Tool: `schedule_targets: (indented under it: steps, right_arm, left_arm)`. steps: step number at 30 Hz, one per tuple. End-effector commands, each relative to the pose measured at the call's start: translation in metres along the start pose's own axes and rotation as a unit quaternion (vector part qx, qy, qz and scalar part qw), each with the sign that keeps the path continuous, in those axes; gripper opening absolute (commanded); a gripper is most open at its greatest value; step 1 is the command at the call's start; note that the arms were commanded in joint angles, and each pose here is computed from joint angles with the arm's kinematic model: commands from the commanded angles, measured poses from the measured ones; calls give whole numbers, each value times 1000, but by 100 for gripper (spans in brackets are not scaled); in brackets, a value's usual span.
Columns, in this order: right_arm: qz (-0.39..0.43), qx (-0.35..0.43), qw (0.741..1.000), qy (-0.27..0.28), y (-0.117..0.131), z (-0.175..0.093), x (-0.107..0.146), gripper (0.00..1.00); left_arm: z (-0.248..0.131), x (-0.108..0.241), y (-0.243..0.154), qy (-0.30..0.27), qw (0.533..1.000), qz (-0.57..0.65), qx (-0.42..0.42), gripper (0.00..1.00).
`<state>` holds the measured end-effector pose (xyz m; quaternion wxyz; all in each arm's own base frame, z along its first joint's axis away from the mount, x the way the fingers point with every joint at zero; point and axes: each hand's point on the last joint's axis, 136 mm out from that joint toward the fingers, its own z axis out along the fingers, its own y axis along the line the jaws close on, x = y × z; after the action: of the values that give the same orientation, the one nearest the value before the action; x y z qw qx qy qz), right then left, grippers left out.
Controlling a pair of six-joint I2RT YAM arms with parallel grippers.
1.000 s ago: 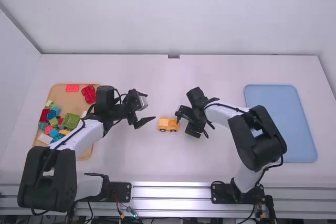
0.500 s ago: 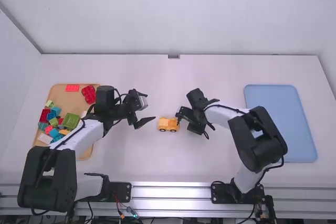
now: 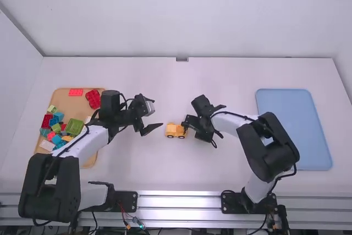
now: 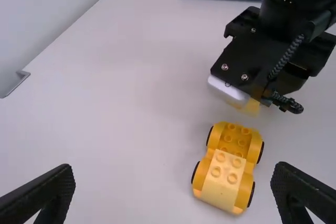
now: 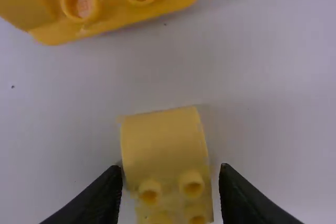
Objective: Assemble lego blocks to make yellow taxi
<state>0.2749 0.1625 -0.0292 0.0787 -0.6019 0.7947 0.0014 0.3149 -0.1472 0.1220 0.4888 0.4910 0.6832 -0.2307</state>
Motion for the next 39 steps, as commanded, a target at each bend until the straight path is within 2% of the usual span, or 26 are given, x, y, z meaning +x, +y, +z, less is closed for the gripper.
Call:
schedule_targets:
  steps: [1, 4, 8, 13, 15, 16, 18, 19, 21, 22, 25, 27, 30, 32, 33, 34, 36, 37, 39]
  right_arm:
    - [0, -4, 1000, -27, -6, -8, -9, 44]
    - [4, -5, 1000, -29, -7, -8, -8, 37]
    - [5, -5, 1000, -29, -7, -8, -8, 21]
    - [-3, -4, 1000, -27, -3, -8, -12, 23]
    - [17, 4, 999, -26, -4, -8, -15, 22]
    - [41, 14, 999, -24, -7, -8, -15, 17]
    - [67, 28, 997, -22, -12, -8, -16, 17]
    - [102, 40, 994, -20, -16, -9, -15, 9]
    - [149, 49, 987, -18, -20, -9, -14, 8]
    - [176, 52, 983, -12, -20, -9, -11, 0]
    - [262, 59, 963, 8, -21, -11, -1, 0]
    - [331, 57, 942, 13, -19, -12, 2, 0]
    - [392, 60, 918, 3, -21, -13, -1, 0]
    - [493, 62, 868, -17, -25, -13, -6, 0]
    - [501, 62, 863, -18, -25, -13, -6, 0]
    - [559, 61, 826, -20, -25, -13, -5, 0]
    - [636, 61, 769, -24, -27, -13, -2, 0]
    - [646, 59, 761, -25, -27, -13, -2, 0]
    - [710, 55, 702, -26, -28, -13, 2, 0]
  left_arm:
    - [-2, -5, -3, -7, 1000, 2, 3, 99]
    - [-2, -5, -3, -7, 1000, 3, 3, 99]
    - [-2, -5, -3, -7, 1000, 3, 3, 99]
    - [-2, -5, -3, -7, 1000, 3, 3, 99]
    - [-2, -5, -3, -8, 1000, 4, 2, 99]
    - [-2, -5, -2, -9, 1000, 5, 1, 99]
    - [-2, -6, -2, -10, 1000, 7, 1, 99]
    - [-2, -6, -2, -9, 1000, 7, 0, 99]
    - [-2, -4, -1, -5, 1000, 5, -3, 99]
    - [-2, -2, 1, 1, 1000, 4, -7, 99]
    - [-2, -1, 2, 5, 1000, 4, -12, 99]
    - [-2, -2, 3, 3, 1000, 7, -12, 99]
    - [-2, -3, 4, 1, 1000, 10, -14, 99]
    - [-2, -3, 4, 1, 1000, 11, -15, 99]
    - [-2, -3, 4, 1, 1000, 11, -15, 99]
    - [-2, -3, 4, 1, 1000, 10, -15, 99]
    - [-2, -3, 2, 1, 1000, 8, -12, 99]
    - [-2, -3, 2, 0, 1000, 8, -11, 99]
    - [-2, -3, 1, 0, 1000, 7, -9, 99]
